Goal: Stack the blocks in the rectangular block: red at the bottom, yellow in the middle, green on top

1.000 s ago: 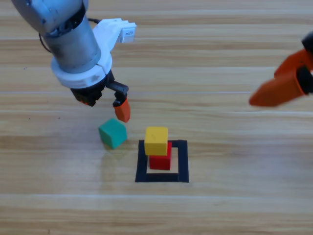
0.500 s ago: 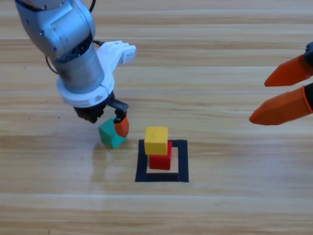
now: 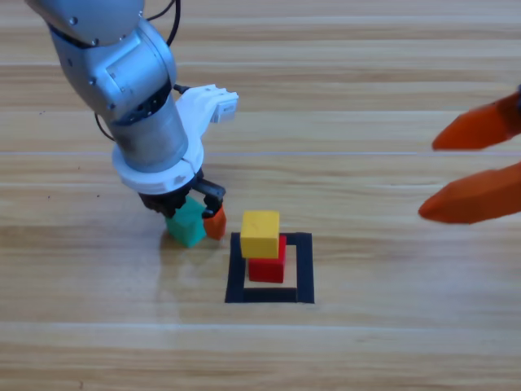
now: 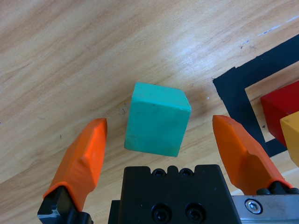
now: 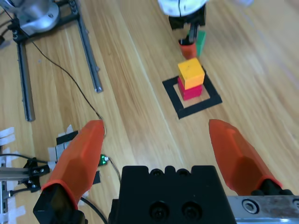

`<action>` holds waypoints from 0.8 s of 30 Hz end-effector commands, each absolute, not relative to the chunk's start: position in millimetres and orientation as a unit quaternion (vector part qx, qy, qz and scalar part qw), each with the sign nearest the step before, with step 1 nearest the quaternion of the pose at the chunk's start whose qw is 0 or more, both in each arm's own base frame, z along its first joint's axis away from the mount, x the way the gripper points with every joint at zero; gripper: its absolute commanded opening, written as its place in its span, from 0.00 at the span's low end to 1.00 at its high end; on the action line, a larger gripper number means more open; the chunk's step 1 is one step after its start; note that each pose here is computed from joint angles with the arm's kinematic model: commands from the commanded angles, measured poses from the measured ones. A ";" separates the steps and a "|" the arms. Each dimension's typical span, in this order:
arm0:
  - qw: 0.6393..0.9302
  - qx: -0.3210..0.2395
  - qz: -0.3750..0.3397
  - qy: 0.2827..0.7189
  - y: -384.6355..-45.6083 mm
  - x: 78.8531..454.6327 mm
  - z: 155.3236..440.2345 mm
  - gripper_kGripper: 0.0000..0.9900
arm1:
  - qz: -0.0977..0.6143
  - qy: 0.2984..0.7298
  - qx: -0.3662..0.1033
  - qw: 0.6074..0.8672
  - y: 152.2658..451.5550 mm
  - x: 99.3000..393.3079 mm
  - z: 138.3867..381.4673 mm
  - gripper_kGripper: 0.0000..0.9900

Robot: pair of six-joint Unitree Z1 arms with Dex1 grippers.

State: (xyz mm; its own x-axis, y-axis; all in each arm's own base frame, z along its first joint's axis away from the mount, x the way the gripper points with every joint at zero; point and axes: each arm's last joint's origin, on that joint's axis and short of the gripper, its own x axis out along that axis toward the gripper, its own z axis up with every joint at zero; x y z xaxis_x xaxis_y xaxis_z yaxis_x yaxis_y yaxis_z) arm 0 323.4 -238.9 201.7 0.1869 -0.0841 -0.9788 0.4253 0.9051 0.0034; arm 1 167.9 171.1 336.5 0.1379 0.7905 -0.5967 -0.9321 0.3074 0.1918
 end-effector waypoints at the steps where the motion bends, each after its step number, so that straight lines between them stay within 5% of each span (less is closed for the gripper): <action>1: 0.745 0.152 -0.159 0.629 -246.4 320.5 181.2 0.95 | 0.580 0.269 -0.110 0.761 153.9 152.0 348.1 1.00; 16: 0.735 0.158 -0.153 0.642 -247.7 323.3 157.3 0.77 | 0.576 0.284 -0.110 0.759 160.5 160.7 342.7 1.00; 20: 0.736 0.158 -0.157 0.639 -246.1 321.1 160.1 0.31 | 0.576 0.285 -0.110 0.758 160.7 160.9 342.2 1.00; 23: 0.741 0.156 -0.157 0.634 -243.2 319.6 169.2 0.07 | 0.576 0.286 -0.109 0.758 160.7 160.9 342.2 1.00; 24: 0.745 0.152 -0.156 0.631 -241.7 318.7 174.1 0.05 | 0.576 0.286 -0.109 0.758 160.7 160.9 342.2 1.00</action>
State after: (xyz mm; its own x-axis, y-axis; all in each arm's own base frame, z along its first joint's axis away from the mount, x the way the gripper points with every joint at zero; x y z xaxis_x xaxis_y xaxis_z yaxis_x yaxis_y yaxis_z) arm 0 326.8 -243.8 183.8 0.1817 -0.0725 -0.9807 0.4282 0.9036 0.0126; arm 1 153.8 159.6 349.2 0.1659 0.8148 -0.5555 -0.9410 0.2993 0.1579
